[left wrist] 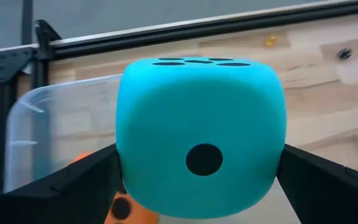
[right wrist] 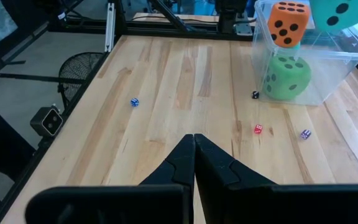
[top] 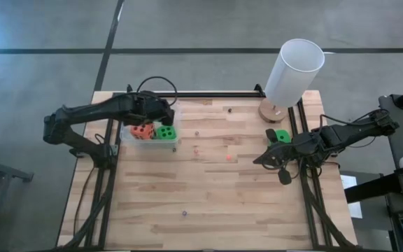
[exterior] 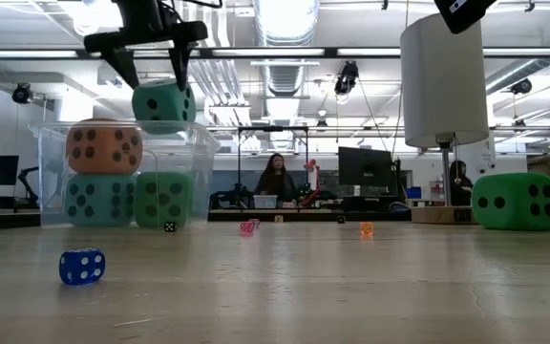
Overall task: Pick & Place Dice
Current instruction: Put the blue large dice into the transparent bin
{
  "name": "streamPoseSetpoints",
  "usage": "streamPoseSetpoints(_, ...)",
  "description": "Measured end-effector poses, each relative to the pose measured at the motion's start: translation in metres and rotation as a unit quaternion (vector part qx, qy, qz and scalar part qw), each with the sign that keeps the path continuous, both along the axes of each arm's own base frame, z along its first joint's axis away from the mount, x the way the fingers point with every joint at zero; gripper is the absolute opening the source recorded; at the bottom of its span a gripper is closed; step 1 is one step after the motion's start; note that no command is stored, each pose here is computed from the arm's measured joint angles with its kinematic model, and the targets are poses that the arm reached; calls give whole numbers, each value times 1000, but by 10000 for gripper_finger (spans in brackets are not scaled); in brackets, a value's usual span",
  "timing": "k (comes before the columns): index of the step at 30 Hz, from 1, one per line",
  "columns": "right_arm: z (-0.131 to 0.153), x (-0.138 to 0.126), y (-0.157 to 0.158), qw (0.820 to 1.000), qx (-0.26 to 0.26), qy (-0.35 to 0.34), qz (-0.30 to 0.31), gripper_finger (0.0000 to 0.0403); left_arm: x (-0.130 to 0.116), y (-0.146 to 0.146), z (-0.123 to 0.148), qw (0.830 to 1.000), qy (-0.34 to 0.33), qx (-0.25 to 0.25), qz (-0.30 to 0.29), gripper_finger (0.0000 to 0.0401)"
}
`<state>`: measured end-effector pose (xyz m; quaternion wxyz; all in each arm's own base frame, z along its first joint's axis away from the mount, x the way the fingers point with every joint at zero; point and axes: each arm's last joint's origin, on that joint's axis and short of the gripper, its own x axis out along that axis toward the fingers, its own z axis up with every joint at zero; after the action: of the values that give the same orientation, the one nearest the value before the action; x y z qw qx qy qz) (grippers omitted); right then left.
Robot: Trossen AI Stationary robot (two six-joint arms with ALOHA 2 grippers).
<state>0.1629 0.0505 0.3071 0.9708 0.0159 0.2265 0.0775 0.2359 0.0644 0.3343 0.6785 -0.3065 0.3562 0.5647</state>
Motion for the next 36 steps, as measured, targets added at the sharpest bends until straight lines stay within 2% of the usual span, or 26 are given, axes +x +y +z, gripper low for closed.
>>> streamPoseSetpoints(8, 0, 0, 0, 1000, 0, 0, 0, 8, -5, 0, 7, 1000, 24, 8, -7, 399)
streamPoseSetpoints(23, 0, 0, 0, 1000, 0, 0, 0, 8, -4, -1, -28, 998, 56, -11, -6, 396)
streamPoseSetpoints(36, 0, 0, 0, 1000, 0, 0, 0, 8, -1, -4, -34, 996, 28, -79, -16, 398)
